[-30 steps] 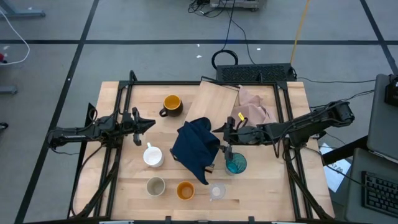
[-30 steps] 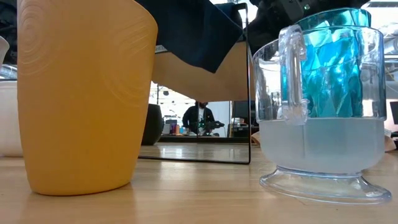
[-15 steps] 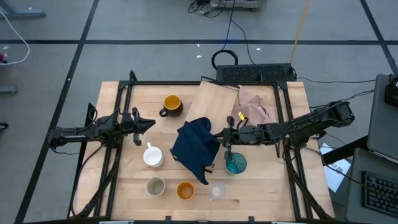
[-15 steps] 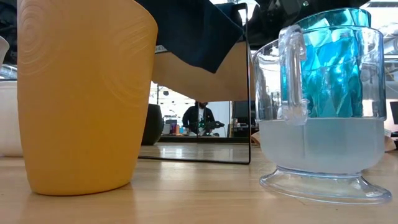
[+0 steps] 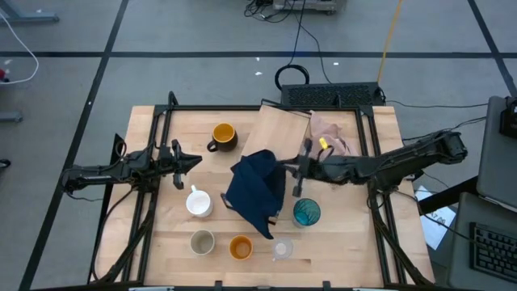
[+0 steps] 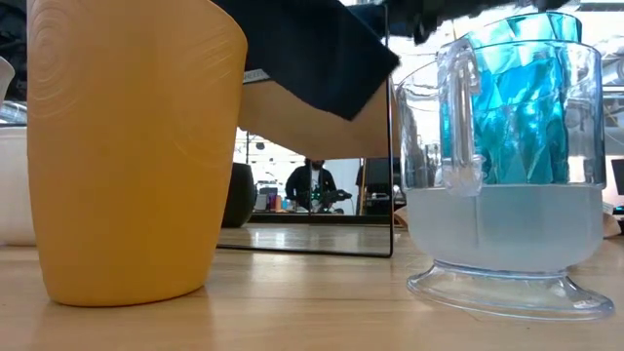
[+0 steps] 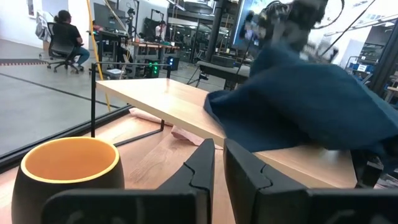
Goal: Stack small to large cups/mugs on shelf
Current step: Remove the dark blue table napkin from the shelf
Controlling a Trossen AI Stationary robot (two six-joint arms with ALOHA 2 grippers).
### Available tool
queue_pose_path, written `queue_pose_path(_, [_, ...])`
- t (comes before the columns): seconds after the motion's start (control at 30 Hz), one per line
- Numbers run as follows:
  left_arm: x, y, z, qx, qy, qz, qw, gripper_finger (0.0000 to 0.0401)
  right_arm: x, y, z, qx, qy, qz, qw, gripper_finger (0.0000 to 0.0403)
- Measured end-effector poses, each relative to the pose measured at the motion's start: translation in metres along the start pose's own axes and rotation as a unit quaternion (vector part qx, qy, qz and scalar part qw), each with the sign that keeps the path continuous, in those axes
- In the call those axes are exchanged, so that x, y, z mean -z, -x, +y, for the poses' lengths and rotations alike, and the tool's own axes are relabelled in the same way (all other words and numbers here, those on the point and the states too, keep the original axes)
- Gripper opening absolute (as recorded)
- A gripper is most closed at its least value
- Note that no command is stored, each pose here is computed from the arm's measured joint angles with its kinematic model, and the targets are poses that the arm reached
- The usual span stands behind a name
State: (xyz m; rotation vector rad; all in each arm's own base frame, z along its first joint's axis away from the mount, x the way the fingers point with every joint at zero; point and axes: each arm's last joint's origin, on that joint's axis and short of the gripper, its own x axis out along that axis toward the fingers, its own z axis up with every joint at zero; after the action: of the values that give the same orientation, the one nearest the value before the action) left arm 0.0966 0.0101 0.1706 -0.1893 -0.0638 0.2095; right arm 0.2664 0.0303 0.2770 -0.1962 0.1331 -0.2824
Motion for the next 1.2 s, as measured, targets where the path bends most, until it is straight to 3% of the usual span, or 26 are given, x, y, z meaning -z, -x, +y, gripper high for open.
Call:
queue_pose_path(0.4, [0.0,0.0,0.0,0.001,0.001,0.0,1.0,0.0037,-0.093,0.059,-0.066,0.154,0.054,-0.132,0.978,0.0])
queue_pose_path(0.57, [0.0,0.0,-0.001,0.011,0.002,0.002,1.0,0.0037,-0.113,0.071,-0.08,0.226,0.098,-0.119,0.962,0.0])
queue_pose_path(1.07, [0.0,0.0,-0.001,0.012,0.002,0.002,1.0,0.0037,-0.173,0.085,-0.101,0.305,0.161,-0.131,0.93,0.0])
queue_pose_path(1.2, [0.0,0.0,-0.001,0.013,0.002,0.002,1.0,0.0037,-0.186,0.089,-0.107,0.347,0.18,-0.104,0.915,0.0])
